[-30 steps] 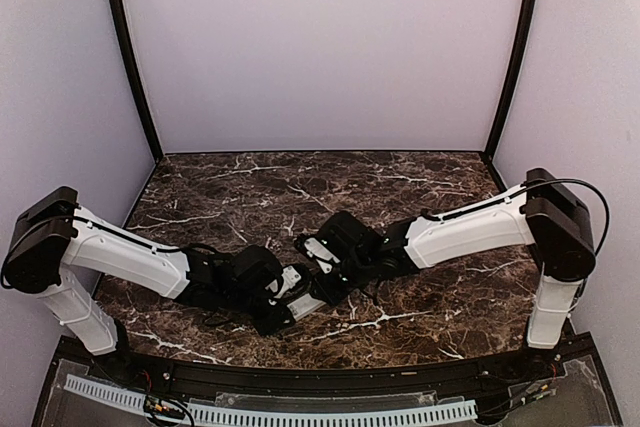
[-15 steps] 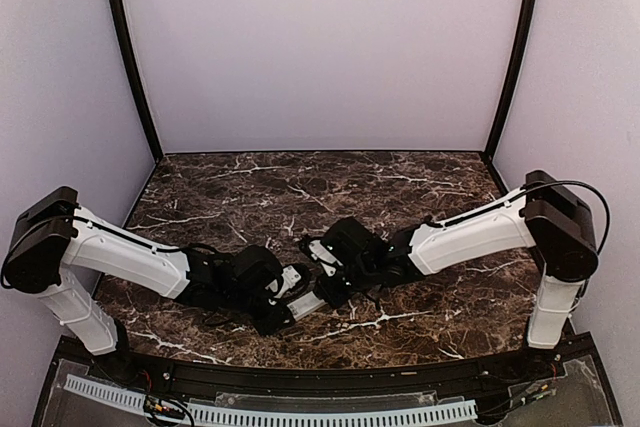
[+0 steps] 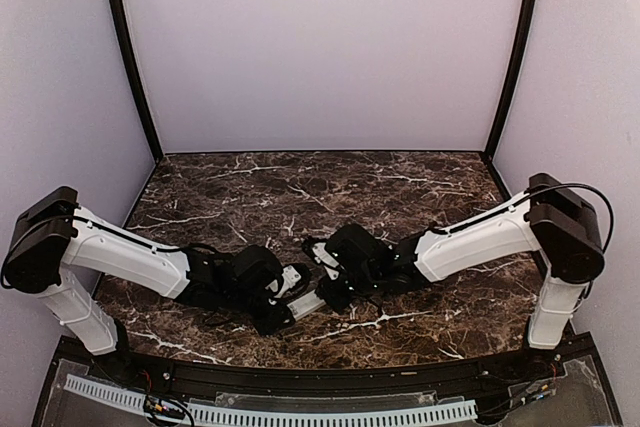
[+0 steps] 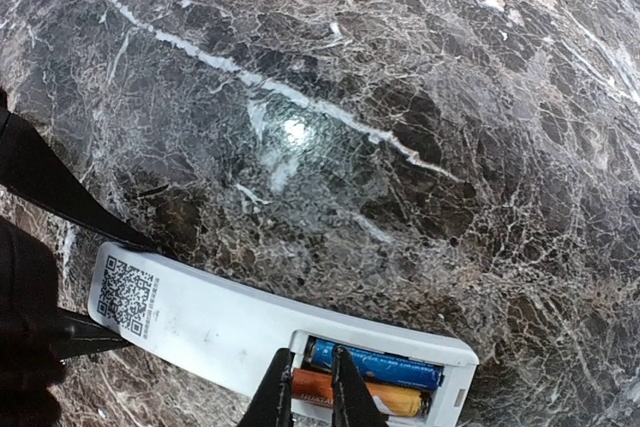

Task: Load the batteries into the remote control
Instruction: Load the battery into the battery compartment, then press the battery in the battery compartment.

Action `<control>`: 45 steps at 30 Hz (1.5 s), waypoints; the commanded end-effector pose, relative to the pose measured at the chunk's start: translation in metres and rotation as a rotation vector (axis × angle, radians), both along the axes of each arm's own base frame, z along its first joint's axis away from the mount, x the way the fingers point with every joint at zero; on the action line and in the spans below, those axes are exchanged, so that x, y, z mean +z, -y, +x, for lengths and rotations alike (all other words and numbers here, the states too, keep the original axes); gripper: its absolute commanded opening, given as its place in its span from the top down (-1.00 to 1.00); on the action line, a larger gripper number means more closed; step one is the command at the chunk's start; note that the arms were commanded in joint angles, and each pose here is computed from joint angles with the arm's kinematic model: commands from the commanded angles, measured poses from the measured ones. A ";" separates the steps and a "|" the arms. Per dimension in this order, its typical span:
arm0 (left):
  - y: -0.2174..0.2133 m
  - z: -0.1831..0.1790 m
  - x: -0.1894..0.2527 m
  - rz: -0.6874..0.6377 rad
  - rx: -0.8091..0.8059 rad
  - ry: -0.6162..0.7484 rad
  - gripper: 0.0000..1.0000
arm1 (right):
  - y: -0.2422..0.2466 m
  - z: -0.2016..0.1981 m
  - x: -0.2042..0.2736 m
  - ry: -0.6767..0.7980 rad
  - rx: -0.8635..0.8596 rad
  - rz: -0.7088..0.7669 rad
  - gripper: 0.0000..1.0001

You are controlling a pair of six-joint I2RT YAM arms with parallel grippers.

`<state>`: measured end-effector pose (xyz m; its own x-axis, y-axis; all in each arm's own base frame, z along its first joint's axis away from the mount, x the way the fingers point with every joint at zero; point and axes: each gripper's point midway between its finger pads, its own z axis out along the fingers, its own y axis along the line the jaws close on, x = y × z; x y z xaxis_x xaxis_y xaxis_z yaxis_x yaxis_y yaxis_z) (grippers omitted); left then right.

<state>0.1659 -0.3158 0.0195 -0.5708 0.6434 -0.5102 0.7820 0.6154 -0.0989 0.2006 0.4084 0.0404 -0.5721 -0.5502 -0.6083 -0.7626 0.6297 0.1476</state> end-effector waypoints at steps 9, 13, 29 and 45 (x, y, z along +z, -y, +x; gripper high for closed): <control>-0.020 -0.004 -0.011 0.090 0.032 -0.026 0.20 | 0.075 -0.016 -0.065 -0.048 -0.092 -0.270 0.83; -0.019 -0.004 -0.010 0.087 0.030 -0.020 0.21 | 0.072 -0.019 -0.069 -0.066 -0.077 -0.258 0.82; -0.017 -0.006 -0.015 0.095 0.010 -0.035 0.21 | 0.015 0.009 0.052 -0.098 -0.030 0.090 0.80; -0.014 -0.003 -0.008 0.093 0.003 -0.021 0.09 | 0.026 -0.005 -0.027 -0.296 -0.081 -0.024 1.00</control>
<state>0.1667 -0.3145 0.0194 -0.5757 0.6547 -0.4898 0.7795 0.6203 -0.0871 0.2107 0.3922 0.0374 -0.7270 -0.4914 -0.4796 -0.6660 0.6747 0.3183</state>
